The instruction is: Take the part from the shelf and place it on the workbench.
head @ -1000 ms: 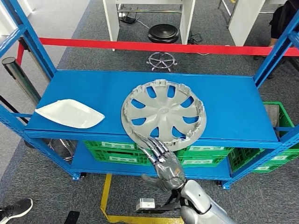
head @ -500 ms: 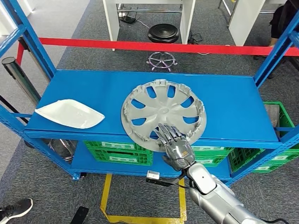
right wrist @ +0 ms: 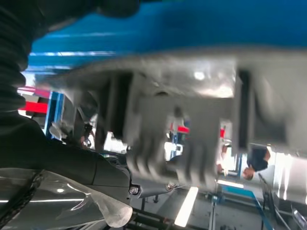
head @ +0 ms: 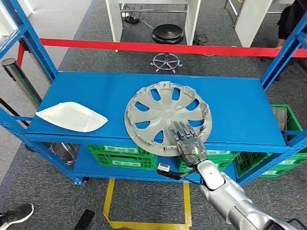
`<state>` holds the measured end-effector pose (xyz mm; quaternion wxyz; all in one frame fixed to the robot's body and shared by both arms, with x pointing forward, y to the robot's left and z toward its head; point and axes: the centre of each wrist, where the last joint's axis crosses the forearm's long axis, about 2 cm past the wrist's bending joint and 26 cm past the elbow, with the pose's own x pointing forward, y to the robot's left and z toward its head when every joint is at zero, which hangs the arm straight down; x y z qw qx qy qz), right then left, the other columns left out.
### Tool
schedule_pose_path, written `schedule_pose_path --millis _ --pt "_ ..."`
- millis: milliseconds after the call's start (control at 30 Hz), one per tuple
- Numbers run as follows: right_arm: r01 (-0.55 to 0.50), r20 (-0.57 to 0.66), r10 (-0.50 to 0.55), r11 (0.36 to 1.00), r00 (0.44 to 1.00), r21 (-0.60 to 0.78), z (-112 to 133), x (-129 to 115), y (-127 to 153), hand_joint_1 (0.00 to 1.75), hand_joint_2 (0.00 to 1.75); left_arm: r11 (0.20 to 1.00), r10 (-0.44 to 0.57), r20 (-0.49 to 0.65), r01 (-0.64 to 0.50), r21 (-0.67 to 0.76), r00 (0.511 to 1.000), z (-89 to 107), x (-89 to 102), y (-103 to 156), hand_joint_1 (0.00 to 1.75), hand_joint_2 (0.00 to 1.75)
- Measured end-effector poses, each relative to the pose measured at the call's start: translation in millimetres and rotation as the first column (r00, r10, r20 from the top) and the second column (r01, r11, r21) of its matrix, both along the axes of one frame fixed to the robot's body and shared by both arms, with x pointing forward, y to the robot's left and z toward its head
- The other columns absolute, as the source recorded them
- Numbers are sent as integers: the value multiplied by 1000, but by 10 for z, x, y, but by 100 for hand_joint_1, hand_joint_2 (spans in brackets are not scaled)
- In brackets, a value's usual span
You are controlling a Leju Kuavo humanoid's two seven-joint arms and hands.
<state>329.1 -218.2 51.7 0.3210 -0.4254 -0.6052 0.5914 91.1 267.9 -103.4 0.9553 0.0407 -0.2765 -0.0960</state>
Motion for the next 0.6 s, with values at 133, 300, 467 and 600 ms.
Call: schedule_pose_path --millis 133,300,467,600 --pt "-4 -1 4 1000 1000 7 -34 -22 -30 175 175 1000 0 0 0 1 1000 -1 -5 2 0 175" --pt "-28 21 27 998 999 64 -82 -164 11 175 175 999 26 15 -26 -24 1000 -8 -36 5 0 175" --pt "-74 72 63 985 995 155 -29 -393 125 175 175 996 77 27 -75 -52 997 -22 -106 18 0 175" --pt "-109 117 86 971 989 211 54 -549 183 175 175 992 109 25 -107 -60 994 -32 -157 32 0 175"
